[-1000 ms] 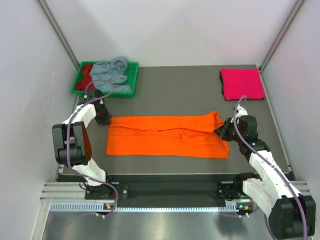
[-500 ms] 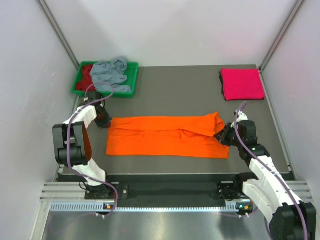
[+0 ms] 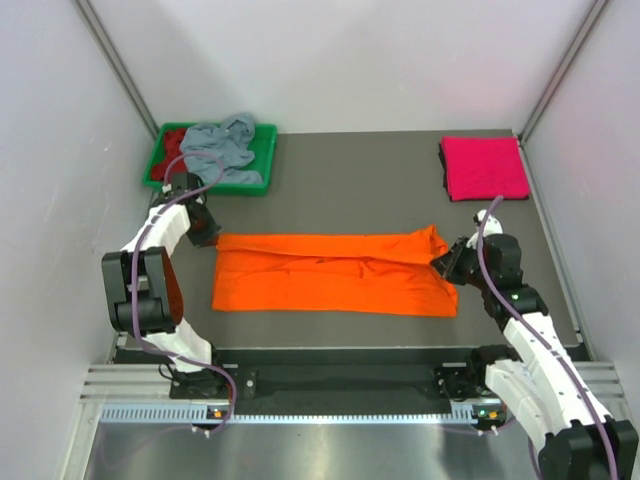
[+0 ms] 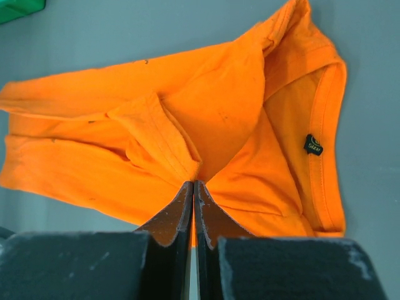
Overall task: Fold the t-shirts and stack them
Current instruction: Fold the tshirt
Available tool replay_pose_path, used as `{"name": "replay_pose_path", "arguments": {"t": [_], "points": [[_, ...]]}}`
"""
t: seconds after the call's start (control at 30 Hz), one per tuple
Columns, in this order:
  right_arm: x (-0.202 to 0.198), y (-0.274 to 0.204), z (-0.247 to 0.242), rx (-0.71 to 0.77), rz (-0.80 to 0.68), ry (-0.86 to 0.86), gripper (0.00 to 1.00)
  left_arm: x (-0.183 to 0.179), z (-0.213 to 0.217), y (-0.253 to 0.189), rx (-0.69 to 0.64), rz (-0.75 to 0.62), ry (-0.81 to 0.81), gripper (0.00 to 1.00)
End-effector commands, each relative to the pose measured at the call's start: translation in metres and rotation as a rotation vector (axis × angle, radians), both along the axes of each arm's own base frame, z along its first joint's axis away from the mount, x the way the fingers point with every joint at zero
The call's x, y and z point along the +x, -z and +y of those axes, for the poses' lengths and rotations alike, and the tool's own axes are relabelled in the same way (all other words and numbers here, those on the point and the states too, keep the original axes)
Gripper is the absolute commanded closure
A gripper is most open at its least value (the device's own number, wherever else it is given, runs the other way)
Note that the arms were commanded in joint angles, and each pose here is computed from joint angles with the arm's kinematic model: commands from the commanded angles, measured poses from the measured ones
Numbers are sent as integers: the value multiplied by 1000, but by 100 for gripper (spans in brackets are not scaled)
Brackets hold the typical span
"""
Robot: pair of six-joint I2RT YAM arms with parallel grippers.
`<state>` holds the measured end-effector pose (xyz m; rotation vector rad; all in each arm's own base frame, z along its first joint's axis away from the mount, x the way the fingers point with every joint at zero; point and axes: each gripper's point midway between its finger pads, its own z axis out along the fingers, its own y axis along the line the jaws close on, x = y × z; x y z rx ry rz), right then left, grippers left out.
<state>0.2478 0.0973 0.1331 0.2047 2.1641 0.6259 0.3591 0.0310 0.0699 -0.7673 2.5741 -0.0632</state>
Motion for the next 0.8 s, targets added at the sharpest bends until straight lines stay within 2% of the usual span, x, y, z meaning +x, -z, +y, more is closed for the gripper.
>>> {"name": "replay_pose_path", "arguments": {"t": [0.0,0.13,0.27,0.47,0.67,0.77], "points": [[-10,3,5,2,-1,-36,100,-11,1,-4,18,14,1,100],[-22,22,6,2,29,-52,100,-22,2,7,27,32,5,100],[-33,40,18,73,75,-69,100,-31,-2,25,8,86,15,100],[-45,53,23,97,111,-61,100,-33,15,29,106,112,-22,87],[-52,59,17,85,156,-10,100,-32,22,25,142,142,-38,77],[-53,56,8,67,147,37,100,-24,26,8,174,88,-43,74]]}}
